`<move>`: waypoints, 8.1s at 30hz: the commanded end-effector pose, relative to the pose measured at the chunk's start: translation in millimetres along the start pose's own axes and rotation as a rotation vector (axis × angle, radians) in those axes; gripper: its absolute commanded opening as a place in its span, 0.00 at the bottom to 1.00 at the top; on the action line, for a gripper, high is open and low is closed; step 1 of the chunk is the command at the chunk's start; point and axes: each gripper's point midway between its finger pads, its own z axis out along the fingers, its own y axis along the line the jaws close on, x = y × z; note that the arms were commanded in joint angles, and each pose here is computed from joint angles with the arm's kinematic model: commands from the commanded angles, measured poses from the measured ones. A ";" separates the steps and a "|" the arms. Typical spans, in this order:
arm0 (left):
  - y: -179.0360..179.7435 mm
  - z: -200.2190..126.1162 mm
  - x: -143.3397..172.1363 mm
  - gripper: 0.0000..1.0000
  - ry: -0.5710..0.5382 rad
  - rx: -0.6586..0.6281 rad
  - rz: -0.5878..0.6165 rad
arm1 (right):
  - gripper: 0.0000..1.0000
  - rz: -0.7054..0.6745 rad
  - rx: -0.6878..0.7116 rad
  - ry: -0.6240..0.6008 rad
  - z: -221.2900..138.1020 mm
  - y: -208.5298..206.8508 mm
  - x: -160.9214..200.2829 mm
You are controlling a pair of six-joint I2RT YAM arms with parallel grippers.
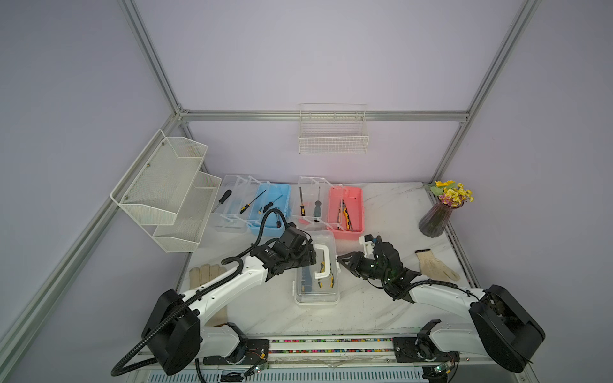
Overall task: Close toolboxes
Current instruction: Fasten the toolbox latch on the toolbox, then move the toolbox to the center of the board.
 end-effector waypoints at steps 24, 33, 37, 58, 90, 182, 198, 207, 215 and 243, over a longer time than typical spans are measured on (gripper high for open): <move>-31.6 10.5 7.5 0.73 -0.012 0.140 -0.088 | 0.20 -0.133 0.167 0.124 17.8 5.2 39.1; -30.6 11.3 7.9 0.73 -0.018 0.146 -0.111 | 0.19 -0.155 0.252 0.156 29.0 -9.4 53.0; -28.9 10.6 9.1 0.72 -0.022 0.145 -0.119 | 0.18 -0.157 0.281 0.167 34.1 -15.9 57.9; -23.9 14.2 12.1 0.73 -0.057 0.167 -0.209 | 0.18 -0.156 0.248 0.167 40.8 -11.8 74.6; -23.6 11.3 5.7 0.78 -0.093 0.161 -0.201 | 0.24 -0.085 0.276 0.019 -25.2 -39.7 5.1; -3.0 -69.9 -74.9 1.00 -0.429 0.139 -0.086 | 0.59 -0.331 0.917 0.016 -26.9 8.5 32.6; -9.8 -61.2 -85.7 1.00 -0.402 0.161 -0.062 | 0.30 -0.276 0.986 -0.018 -80.1 -34.6 -31.6; -22.1 -56.6 -93.1 1.00 -0.389 0.178 -0.026 | 0.23 -0.267 1.120 -0.094 -148.2 -71.6 -93.3; -31.6 -53.3 -103.5 1.00 -0.386 0.193 0.001 | 0.20 -0.275 1.201 -0.161 -194.6 -85.0 -149.7; -8.5 -43.0 -118.8 1.00 -0.321 0.180 0.001 | 0.37 -0.560 1.142 -0.187 -105.3 -82.2 -329.7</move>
